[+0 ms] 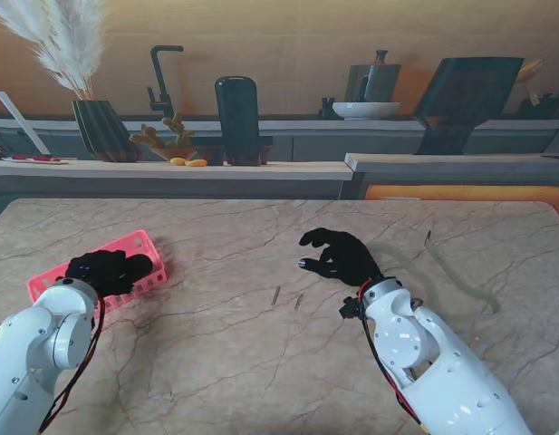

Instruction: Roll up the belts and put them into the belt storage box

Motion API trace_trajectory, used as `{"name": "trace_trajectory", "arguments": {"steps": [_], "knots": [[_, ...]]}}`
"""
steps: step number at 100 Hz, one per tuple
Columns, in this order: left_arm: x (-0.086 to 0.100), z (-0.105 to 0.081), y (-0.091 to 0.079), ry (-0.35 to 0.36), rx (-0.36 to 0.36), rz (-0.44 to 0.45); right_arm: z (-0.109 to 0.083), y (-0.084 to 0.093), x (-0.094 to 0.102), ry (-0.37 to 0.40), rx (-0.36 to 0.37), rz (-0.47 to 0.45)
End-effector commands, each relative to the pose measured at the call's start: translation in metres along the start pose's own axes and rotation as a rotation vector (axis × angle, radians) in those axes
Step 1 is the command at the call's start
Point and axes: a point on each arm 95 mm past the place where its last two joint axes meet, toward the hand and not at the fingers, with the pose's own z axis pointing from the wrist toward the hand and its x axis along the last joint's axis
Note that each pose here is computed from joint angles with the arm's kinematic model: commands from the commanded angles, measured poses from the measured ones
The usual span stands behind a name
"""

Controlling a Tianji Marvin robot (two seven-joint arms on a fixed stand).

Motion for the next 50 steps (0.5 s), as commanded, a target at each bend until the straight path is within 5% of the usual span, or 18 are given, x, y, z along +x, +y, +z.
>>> {"name": "trace_trajectory", "arguments": {"steps": [1,31,50], "knots": [[-0.010,-0.003,0.014,-0.030,-0.023,0.033,0.000,-0.003,0.001,-0.004,0.004,0.006],[-0.032,-0.001,0.033,-0.186,0.001,0.029,0.000,-0.005,0.002,-0.015,0.011,0.013],[-0.043,0.008,0.044,-0.224,0.041,-0.011,0.000,-0.006,0.002,-0.022,0.019,0.022]]}}
